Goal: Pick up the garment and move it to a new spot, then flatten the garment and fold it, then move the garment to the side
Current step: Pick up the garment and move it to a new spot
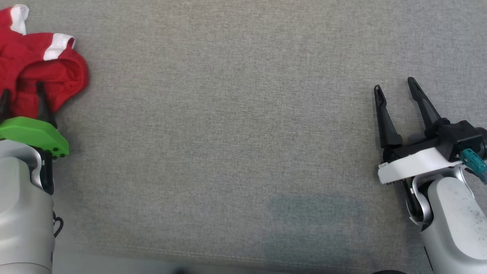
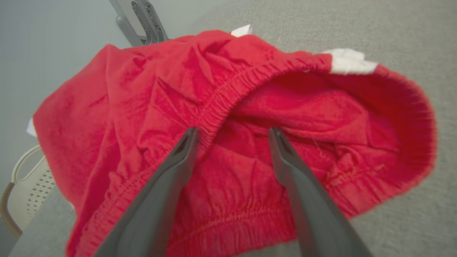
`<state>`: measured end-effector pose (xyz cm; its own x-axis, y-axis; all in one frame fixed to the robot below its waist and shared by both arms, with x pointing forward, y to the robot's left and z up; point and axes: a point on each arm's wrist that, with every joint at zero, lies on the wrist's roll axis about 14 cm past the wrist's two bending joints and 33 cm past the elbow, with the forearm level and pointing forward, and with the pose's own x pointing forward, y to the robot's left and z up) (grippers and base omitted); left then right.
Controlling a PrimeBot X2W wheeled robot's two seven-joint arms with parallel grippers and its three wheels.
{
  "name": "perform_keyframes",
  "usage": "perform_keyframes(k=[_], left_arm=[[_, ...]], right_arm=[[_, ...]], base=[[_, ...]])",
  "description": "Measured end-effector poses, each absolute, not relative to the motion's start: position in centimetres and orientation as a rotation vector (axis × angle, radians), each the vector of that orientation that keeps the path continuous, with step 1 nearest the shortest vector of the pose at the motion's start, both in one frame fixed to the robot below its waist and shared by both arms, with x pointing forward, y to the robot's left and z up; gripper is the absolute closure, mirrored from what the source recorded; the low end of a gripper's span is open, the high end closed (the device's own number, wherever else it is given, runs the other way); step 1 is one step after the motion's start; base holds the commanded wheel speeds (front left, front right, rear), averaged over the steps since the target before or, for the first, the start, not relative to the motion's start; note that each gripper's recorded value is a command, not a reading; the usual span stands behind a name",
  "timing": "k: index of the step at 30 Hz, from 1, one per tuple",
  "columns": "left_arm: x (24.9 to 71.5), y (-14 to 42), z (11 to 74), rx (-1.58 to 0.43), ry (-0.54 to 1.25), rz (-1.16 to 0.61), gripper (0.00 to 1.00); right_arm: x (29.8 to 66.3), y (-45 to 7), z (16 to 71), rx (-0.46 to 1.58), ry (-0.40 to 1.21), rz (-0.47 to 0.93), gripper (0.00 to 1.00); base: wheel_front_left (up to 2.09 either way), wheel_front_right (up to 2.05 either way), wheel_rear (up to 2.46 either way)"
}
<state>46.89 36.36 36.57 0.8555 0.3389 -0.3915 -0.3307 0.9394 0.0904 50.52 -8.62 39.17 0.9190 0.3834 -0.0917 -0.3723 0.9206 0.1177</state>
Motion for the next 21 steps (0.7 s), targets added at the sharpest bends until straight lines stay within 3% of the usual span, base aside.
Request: perform_keyframes(k=[1,2,3,4,5,13,21], left_arm=[[47.2,36.1,36.3,0.020,0.418,0.350,0.00],[47.4,36.0,36.0,0.018,0.421,0.349,0.12],[47.6,35.8,35.8,0.017,0.422,0.346,0.69],[47.9,35.7,35.7,0.020,0.420,0.350,0.94],[48.1,35.6,35.7,0.020,0.417,0.347,1.00],[48.5,35.4,36.3,0.020,0.389,0.349,1.00],[50.1,31.5,40.3,-0.038,0.226,0.253,1.00]], right_arm=[[50.6,-9.0,39.1,0.097,0.115,0.380,0.00],[50.6,-9.2,38.9,0.097,0.116,0.372,0.00],[50.6,-9.5,38.9,0.096,0.118,0.366,0.00],[50.6,-9.7,38.7,0.094,0.121,0.360,0.00],[50.6,-9.9,38.7,0.093,0.123,0.356,0.00],[50.5,-10.5,38.8,0.104,0.125,0.331,0.00],[49.7,-10.4,40.6,0.147,0.105,0.300,0.00]], base=[[0.00,0.00,0.00],[0.00,0.00,0.00],[0.00,0.00,0.00],[0.00,0.00,0.00],[0.00,0.00,0.00],[0.00,0.00,0.00],[0.00,0.00,0.00]])
